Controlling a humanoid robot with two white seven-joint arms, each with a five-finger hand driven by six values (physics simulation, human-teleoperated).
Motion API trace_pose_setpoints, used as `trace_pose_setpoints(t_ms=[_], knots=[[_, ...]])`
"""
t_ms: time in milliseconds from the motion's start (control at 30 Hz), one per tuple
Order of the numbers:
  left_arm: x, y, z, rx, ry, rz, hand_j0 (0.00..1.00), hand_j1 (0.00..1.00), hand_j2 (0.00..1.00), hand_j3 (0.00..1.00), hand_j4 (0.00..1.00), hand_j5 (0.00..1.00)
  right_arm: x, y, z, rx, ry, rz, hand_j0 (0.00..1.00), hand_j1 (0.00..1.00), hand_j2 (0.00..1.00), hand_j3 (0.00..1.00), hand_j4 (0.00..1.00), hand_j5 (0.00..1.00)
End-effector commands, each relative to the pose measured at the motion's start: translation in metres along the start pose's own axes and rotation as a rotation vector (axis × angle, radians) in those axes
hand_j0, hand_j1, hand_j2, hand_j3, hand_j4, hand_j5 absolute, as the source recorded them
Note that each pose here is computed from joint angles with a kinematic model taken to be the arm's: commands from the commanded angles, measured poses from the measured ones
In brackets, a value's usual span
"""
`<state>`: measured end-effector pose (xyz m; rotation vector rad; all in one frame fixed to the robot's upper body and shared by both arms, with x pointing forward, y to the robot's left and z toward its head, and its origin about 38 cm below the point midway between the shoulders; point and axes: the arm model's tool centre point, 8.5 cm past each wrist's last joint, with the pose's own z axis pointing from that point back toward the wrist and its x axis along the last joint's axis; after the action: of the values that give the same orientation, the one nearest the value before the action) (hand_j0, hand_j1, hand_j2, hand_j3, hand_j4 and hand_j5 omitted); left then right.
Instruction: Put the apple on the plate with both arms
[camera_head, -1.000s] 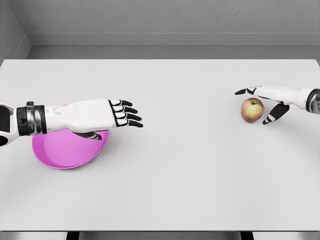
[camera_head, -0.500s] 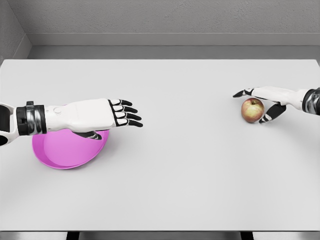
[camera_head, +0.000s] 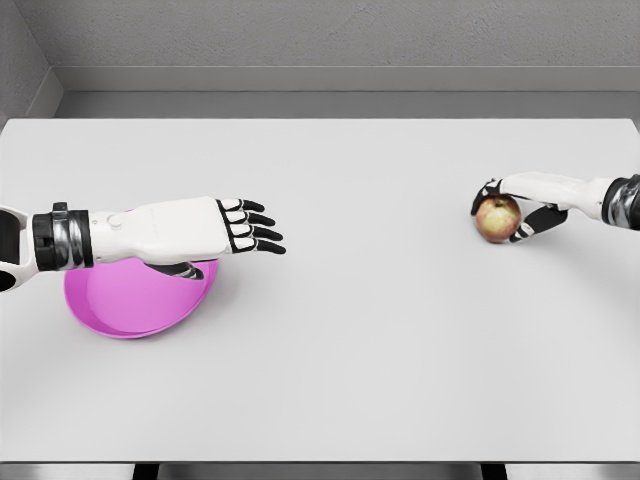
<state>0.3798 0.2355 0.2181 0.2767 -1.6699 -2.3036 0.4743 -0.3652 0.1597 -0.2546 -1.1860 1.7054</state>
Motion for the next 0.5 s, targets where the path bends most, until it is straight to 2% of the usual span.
trace_pose_setpoints(t_ms=[0,67,133,200,233,333,400,467], knots=[[0.0,0.001,0.0,0.005,0.001,0.004,1.0,1.0,1.0,1.0,1.0,1.0,0.008,-0.002,-0.002,-0.011,-0.057,0.018,0.47,0.47,0.47,0.47,0.47,0.47],[0.0,0.0,0.0,0.004,0.0,0.005,1.0,1.0,1.0,1.0,1.0,1.0,0.019,-0.005,-0.005,-0.028,-0.124,0.036,0.5,0.5,0.5,0.5,0.5,0.5],[0.0,0.0,0.0,0.004,0.0,0.005,1.0,1.0,1.0,1.0,1.0,1.0,0.044,-0.013,-0.016,-0.049,-0.202,0.064,0.52,0.52,0.52,0.52,0.52,0.52],[0.0,0.0,0.0,0.004,0.0,0.005,1.0,1.0,1.0,1.0,1.0,1.0,0.084,-0.013,-0.031,-0.038,-0.31,0.12,0.52,0.52,0.52,0.52,0.52,0.52],[0.0,0.0,0.0,0.004,0.0,0.005,1.0,1.0,1.0,1.0,1.0,1.0,0.112,-0.009,-0.041,-0.023,-0.384,0.153,0.52,0.52,0.52,0.52,0.52,0.52],[0.0,0.0,0.0,0.004,0.0,0.005,1.0,1.0,1.0,1.0,1.0,1.0,0.173,0.002,-0.065,0.012,-0.542,0.213,0.52,0.52,0.52,0.52,0.52,0.52],[0.0,0.0,0.0,0.004,0.0,0.005,1.0,1.0,1.0,1.0,1.0,1.0,0.192,0.007,-0.079,0.025,-0.585,0.208,0.53,0.53,0.53,0.53,0.53,0.53],[0.0,0.0,0.0,0.004,0.0,0.005,1.0,1.0,1.0,1.0,1.0,1.0,0.194,0.005,-0.081,0.021,-0.587,0.208,0.54,0.54,0.54,0.54,0.54,0.54]])
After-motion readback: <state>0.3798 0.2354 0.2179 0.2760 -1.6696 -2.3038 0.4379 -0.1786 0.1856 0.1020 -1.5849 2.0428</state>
